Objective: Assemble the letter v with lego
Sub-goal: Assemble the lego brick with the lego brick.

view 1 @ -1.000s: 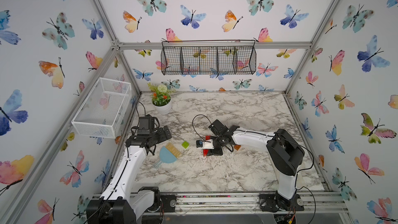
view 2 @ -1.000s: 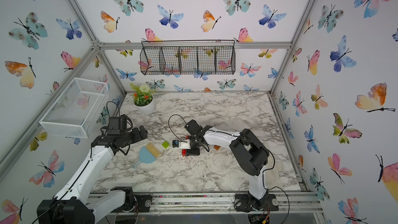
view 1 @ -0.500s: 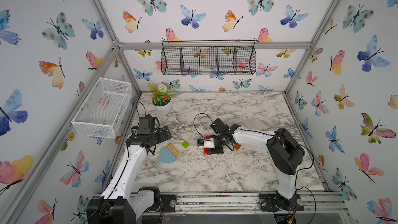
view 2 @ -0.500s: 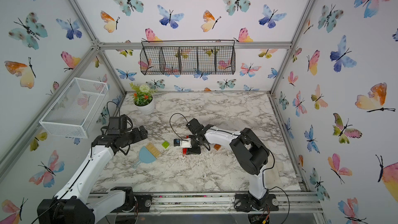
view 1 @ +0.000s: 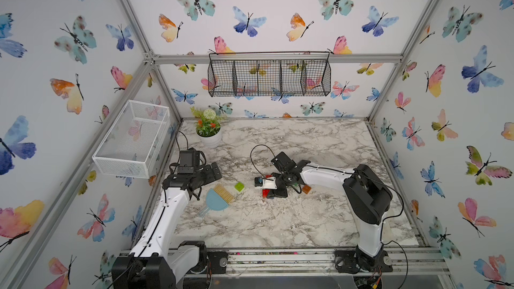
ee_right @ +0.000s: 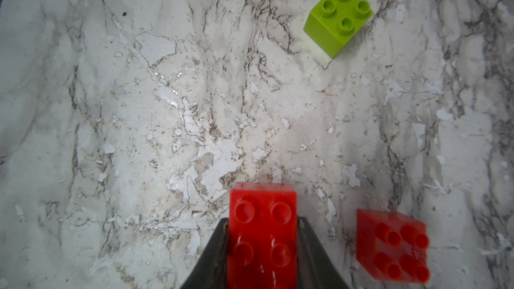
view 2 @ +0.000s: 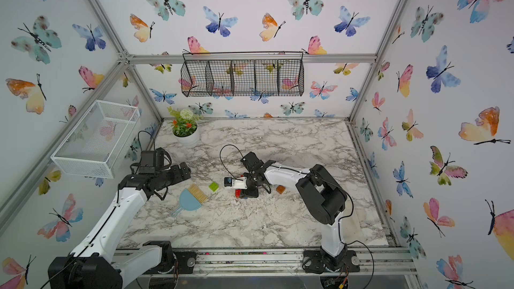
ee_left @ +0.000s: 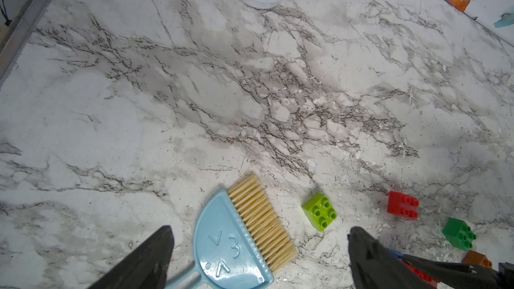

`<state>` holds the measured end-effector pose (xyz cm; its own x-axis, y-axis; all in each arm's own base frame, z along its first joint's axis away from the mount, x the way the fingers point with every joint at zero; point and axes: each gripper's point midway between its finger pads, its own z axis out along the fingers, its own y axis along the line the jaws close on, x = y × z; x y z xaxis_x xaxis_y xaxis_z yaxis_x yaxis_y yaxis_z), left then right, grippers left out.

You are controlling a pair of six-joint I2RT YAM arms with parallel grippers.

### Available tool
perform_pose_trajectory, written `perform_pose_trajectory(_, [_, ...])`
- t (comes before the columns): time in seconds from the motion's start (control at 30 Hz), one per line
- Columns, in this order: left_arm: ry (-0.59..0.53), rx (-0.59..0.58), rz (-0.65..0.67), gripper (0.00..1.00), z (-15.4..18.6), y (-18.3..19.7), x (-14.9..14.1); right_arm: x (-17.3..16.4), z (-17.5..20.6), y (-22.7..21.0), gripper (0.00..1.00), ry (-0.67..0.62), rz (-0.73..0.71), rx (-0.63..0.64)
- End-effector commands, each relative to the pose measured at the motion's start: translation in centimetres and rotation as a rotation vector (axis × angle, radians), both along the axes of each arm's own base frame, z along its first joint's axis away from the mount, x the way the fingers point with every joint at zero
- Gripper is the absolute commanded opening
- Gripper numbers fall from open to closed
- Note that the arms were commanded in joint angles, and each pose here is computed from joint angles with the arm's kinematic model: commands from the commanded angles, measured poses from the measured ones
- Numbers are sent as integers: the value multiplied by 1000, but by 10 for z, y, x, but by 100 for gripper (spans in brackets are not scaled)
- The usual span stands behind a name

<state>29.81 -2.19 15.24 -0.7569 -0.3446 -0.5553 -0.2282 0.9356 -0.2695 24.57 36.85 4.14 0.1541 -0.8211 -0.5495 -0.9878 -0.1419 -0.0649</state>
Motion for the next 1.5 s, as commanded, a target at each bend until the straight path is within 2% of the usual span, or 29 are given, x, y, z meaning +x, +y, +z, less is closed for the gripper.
perform_pose_trajectory(0.0, [12, 4, 4, 98, -4, 2, -1, -7, -11, -10, 1, 38, -29, -30])
perform_pose_trajectory(0.63, [5, 4, 4, 98, -2, 2, -2, -15, -17, -23, 1, 45, -21, -72])
perform_pose_trajectory(0.87, [6, 5, 7, 98, -2, 3, -2, -14, -32, -36, 1, 50, -58, -143])
perform_pose_trajectory(1.07, [7, 3, 5, 98, -3, 2, -1, -19, -28, -41, 1, 19, -86, -100])
perform_pose_trajectory(1.33, [7, 5, 7, 98, -3, 3, -2, -23, -53, -48, 2, 22, -110, -202])
perform_pose_trajectory(1.47, [8, 6, 6, 98, -3, 3, -2, -24, -54, -49, 1, -7, -139, -169])
